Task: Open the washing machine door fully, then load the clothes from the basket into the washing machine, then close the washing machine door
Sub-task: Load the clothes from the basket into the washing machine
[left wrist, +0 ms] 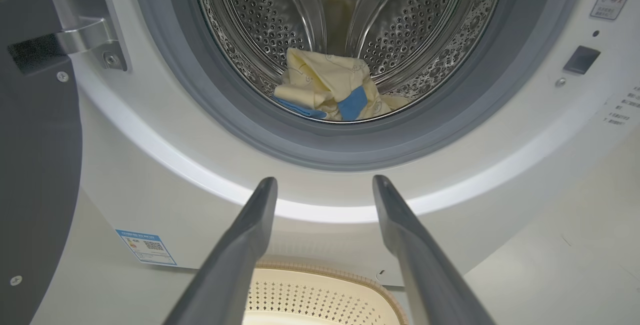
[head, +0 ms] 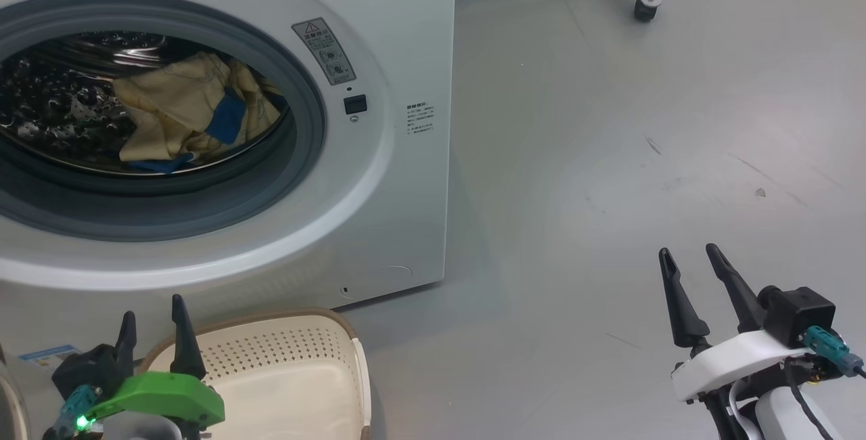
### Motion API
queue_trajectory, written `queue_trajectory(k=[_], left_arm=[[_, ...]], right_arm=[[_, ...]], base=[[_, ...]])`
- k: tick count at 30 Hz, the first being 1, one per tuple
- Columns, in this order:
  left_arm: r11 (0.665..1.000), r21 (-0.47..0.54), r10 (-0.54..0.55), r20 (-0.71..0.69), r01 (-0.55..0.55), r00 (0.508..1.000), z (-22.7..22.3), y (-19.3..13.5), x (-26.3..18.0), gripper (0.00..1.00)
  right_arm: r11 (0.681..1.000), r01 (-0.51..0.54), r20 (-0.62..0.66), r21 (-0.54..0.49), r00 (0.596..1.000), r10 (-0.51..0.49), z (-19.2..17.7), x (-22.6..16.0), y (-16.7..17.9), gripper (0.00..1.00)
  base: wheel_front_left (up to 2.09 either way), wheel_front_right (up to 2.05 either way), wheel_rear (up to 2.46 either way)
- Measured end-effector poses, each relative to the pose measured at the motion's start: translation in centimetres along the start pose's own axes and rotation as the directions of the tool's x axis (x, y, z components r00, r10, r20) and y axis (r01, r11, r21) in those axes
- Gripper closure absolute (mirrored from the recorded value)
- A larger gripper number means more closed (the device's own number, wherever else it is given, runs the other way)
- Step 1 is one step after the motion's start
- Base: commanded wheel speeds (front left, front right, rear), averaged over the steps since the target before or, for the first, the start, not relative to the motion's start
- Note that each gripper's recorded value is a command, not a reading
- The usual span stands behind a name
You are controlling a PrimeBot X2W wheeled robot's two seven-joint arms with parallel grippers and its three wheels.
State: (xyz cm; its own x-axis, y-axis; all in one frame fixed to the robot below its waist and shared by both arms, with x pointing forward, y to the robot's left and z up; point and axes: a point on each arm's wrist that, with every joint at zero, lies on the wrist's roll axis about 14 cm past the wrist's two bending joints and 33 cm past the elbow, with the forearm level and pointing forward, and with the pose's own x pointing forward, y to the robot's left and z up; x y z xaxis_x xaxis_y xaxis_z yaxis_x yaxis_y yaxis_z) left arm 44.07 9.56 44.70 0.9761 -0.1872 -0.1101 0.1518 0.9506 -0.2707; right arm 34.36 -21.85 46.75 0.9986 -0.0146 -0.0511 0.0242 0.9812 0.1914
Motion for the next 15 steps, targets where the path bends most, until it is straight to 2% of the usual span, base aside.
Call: queue_trajectory(k=[15], left_arm=[[1.000,0.022,0.004,0.041,-0.005,0.999,1.1,-0.3,-2.4,0.00]], right_arm=[[1.000,-0.024,0.002,-0.007,1.000,0.024,0.0,-1.0,0.6,0.00]], base=[[0.00,0.00,0.00]])
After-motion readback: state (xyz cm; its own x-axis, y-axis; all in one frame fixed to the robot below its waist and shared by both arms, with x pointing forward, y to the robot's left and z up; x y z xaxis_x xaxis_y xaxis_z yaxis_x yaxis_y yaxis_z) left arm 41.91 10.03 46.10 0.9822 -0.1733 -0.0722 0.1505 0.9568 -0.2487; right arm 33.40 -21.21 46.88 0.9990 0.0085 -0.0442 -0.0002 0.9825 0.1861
